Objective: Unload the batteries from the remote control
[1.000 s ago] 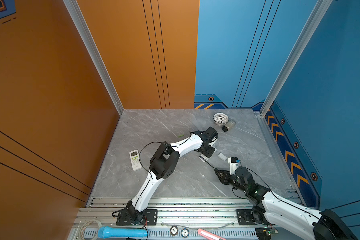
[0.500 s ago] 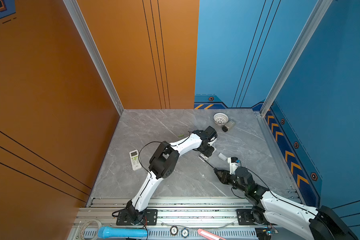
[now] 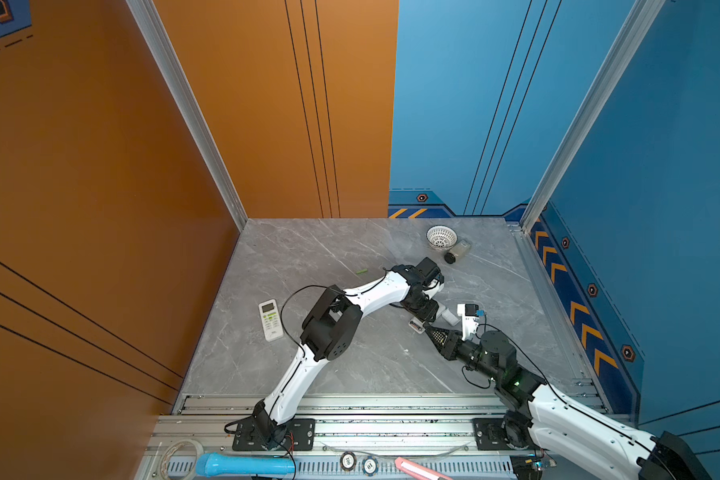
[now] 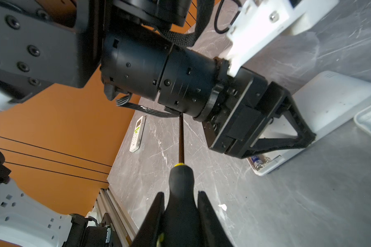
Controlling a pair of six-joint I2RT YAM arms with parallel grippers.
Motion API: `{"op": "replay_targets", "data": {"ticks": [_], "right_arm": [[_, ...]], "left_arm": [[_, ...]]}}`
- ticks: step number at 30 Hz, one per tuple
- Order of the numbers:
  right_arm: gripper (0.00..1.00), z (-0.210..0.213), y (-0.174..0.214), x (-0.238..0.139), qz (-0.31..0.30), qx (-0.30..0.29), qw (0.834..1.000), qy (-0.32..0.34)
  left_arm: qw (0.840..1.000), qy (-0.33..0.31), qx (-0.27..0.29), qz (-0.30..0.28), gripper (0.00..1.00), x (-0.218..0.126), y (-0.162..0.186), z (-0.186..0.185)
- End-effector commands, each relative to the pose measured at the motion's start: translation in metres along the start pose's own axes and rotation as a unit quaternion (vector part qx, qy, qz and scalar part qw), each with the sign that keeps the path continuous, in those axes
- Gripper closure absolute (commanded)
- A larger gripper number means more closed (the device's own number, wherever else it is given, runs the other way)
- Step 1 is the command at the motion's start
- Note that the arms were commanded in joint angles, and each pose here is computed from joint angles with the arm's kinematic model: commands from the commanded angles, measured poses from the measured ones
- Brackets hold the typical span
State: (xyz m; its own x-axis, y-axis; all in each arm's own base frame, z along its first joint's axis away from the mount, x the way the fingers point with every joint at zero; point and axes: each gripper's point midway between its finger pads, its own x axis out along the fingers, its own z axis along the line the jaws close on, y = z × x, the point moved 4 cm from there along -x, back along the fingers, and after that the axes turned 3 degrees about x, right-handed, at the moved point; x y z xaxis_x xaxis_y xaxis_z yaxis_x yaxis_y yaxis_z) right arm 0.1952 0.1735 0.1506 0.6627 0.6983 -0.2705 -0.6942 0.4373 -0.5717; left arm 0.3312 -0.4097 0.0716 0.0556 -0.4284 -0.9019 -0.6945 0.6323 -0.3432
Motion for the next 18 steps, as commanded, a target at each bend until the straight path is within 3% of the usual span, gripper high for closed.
{"op": "replay_targets", "data": {"ticks": [1, 8, 18], "right_arm": [[1.00, 0.000, -0.002, -0.006, 0.003, -0.006, 1.000, 0.009], [1.00, -0.025, 0.015, -0.027, 0.062, 0.014, 0.991, 0.117], [1.00, -0.023, 0.007, -0.040, 0.097, 0.009, 0.977, 0.192]], "left_arm": [[1.000, 0.016, -0.013, 0.016, 1.00, 0.010, 0.006, 0.000], [1.000, 0.008, -0.015, 0.007, 1.00, 0.004, 0.004, 0.007], [1.000, -0.025, -0.001, 0.009, 1.00, 0.002, 0.009, 0.005]]}}
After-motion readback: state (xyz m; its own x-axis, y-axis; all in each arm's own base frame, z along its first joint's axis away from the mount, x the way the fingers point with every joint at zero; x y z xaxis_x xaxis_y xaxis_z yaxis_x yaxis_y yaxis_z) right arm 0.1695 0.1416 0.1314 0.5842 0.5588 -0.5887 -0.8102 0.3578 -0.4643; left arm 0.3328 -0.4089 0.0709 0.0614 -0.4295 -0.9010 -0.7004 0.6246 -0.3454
